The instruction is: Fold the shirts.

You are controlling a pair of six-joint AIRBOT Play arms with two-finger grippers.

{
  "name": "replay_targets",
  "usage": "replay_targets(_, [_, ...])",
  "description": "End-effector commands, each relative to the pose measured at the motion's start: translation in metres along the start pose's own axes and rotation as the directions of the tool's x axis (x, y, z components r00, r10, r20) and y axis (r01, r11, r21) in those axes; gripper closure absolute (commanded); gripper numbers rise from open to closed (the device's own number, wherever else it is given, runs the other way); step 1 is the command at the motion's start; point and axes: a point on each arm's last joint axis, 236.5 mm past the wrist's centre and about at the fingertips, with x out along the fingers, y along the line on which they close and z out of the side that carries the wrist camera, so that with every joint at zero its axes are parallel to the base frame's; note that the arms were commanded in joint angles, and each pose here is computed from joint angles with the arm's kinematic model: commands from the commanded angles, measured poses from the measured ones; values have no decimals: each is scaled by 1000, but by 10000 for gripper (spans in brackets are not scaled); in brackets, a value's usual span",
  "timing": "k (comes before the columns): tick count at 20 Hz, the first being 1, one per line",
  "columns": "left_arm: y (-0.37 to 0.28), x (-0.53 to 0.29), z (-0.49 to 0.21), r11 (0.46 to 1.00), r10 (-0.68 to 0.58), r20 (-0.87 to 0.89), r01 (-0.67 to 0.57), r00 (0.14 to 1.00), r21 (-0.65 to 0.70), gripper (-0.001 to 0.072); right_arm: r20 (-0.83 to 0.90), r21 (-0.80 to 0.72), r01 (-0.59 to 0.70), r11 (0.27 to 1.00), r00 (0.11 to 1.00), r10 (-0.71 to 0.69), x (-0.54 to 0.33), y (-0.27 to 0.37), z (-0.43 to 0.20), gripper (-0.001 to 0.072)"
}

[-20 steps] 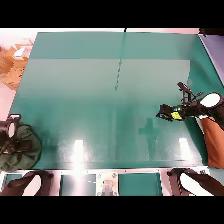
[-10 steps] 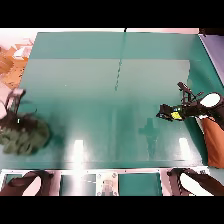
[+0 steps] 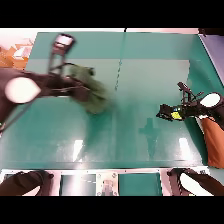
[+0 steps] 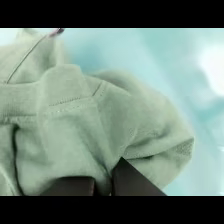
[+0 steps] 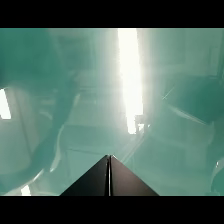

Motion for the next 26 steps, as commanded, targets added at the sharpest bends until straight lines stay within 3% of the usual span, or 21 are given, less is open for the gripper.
replay_targets(1, [-58, 67, -9, 990, -141, -55, 140, 988, -32, 197, 0, 0, 0, 1000, 1000, 0, 0, 0, 0, 694])
replay_targets(2, [-61, 82, -21, 985, -163, -101, 155, 981, -78, -9, 0, 0, 0, 1000, 1000, 0, 0, 0, 0, 694])
replay_targets(5, [-42, 80, -37, 983, -151, -185, 127, 971, -133, -2, 11, 0, -2, 1000, 1000, 2, 0, 1, 3, 693])
replay_targets(6, [-28, 72, -38, 982, -137, -209, 106, 968, -155, -2, 28, 4, -8, 1000, 1000, 8, -1, 2, 7, 633])
replay_targets(7, [-13, 64, -38, 980, -123, -225, 83, 966, -178, -2, 46, 5, -13, 1000, 999, 12, -1, 4, 11, 492])
replay_targets(8, [5, 58, -42, 976, -105, -244, 53, 964, -209, -3, 67, 5, -14, 1000, 998, 14, -2, 5, 17, 406])
replay_targets(10, [41, 53, -50, 961, -60, -269, -16, 961, -274, -2, 120, 13, -34, 999, 992, 32, -5, 11, 38, 374])
replay_targets(11, [58, 55, -53, 946, -41, -263, -48, 964, -321, -2, 133, 17, -60, 998, 989, 57, -5, 17, 48, 296])
replay_targets(12, [74, 59, -56, 930, -22, -250, -72, 968, -359, -2, 140, 11, -93, 996, 986, 90, -4, 26, 58, 277])
replay_targets(17, [95, 118, -78, 848, -100, -197, -20, 975, -530, -2, 103, 67, -273, 960, 959, 265, 35, 55, 106, 277])
replay_targets(20, [66, 153, -84, 809, -272, -160, 136, 949, -571, -2, 66, 123, -341, 932, 940, 335, 73, 63, 127, 277])
replay_targets(23, [52, 167, -80, 771, -352, -104, 225, 930, -596, -1, 23, 138, -347, 928, 938, 347, 111, 66, 142, 277])
replay_targets(24, [50, 168, -77, 768, -365, -89, 246, 927, -591, 22, 10, 138, -352, 926, 935, 354, 123, 70, 146, 277])
replay_targets(25, [46, 167, -78, 771, -380, -92, 260, 920, -582, 157, -2, 135, -358, 924, 932, 362, 133, 76, 148, 278])
replay_targets(26, [41, 164, -81, 775, -400, -104, 275, 911, -570, 247, -12, 132, -369, 920, 928, 373, 143, 84, 150, 278])
